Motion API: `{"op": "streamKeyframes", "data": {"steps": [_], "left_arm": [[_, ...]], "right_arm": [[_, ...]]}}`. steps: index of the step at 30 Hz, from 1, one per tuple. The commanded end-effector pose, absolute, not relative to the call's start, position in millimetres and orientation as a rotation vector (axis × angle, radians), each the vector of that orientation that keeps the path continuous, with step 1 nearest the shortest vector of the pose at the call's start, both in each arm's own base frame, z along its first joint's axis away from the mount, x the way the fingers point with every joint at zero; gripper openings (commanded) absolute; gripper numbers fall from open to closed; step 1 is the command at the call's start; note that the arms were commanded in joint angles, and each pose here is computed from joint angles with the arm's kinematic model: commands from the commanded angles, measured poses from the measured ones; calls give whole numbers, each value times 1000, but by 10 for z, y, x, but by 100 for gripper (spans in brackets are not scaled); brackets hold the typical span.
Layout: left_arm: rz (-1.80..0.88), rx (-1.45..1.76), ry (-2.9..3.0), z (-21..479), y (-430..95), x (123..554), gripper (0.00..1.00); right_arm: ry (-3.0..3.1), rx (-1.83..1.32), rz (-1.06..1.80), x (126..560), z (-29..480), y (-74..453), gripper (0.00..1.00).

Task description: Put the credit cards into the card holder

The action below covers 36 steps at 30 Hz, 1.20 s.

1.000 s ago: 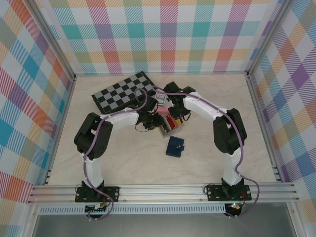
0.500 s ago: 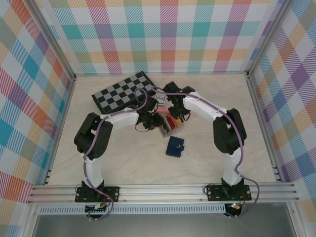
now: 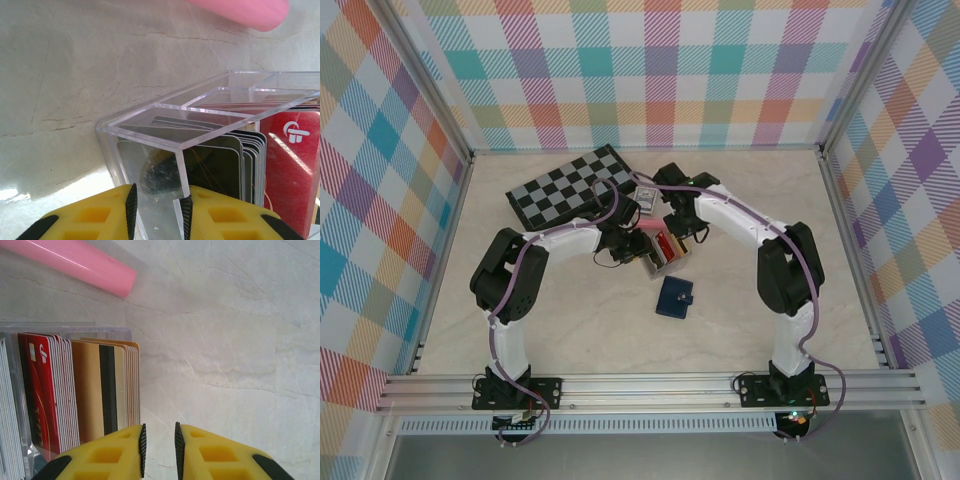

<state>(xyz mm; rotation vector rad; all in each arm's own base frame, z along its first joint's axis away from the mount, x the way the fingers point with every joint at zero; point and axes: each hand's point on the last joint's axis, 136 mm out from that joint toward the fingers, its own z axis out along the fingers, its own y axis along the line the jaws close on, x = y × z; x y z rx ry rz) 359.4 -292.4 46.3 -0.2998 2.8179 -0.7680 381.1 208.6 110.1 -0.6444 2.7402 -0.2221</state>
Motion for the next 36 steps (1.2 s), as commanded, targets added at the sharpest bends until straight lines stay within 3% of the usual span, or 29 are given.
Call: {"op": "streamKeyframes", "data": {"steps": [1,5,13,24,30,36], "left_arm": [[-626,-328,2962,92,-2762,3319,30],[-630,-326,2961,93,-2765,3318,30],[-634,-328,2965,75,-2772,3314,30],[-631,-325,2965,81,-2763,3306,30],[-618,-327,2968,77,-2741,3297,30],[-611,-325,2974,60,-2732,3280,30]], "right_arm": [[2729,-620,-171,3768,1323,2088,20],[2725,-619,-113,3746,1344,2144,18],[2766,-603,-88,3791,1120,2230,38],[2840,-612,-159,3782,730,2184,43],[2773,-593,-310,3871,909,2000,45],[2746,-597,-281,3855,1073,2006,41]]}}
